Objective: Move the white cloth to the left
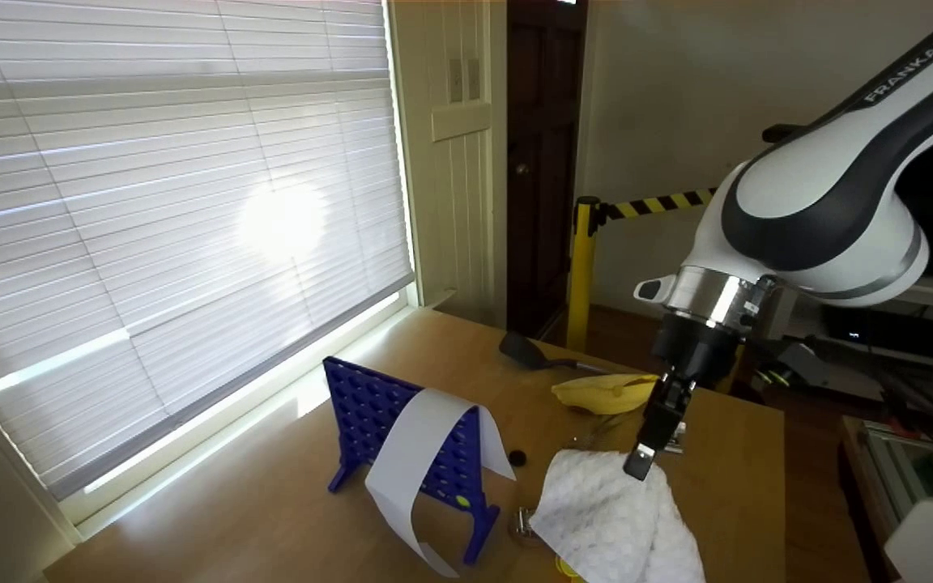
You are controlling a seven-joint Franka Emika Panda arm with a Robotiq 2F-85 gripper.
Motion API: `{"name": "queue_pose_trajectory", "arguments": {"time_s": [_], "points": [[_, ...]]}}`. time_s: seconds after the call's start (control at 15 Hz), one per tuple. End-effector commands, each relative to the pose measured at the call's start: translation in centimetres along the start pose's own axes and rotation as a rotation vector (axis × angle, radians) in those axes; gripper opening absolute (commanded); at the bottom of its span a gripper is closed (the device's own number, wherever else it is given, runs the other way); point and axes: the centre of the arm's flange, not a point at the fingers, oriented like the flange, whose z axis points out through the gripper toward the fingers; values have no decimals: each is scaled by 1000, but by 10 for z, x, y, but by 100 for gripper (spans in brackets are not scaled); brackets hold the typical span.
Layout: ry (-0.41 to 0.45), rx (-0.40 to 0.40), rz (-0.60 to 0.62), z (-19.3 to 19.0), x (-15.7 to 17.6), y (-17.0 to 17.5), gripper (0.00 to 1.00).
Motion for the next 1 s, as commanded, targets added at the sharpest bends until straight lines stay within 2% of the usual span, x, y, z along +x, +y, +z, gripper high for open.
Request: {"name": "queue_pose_trajectory", "arguments": {"time_s": [0.0, 0.07, 0.13, 0.27, 0.4, 0.53, 0.67, 0.8, 0.93], "points": [[23, 58, -53, 46, -10, 5, 2], [16, 52, -68, 53, -15, 7, 32], [20, 54, -87, 59, -17, 10, 32], [33, 58, -101, 58, -18, 10, 45], [29, 71, -88, 37, -13, -1, 59], [32, 26, -80, 7, -5, -14, 73], [-6, -99, -68, -23, 0, -18, 88], [-35, -190, -61, -39, 3, -15, 100], [-68, -256, -67, -53, 9, -10, 100]]}}
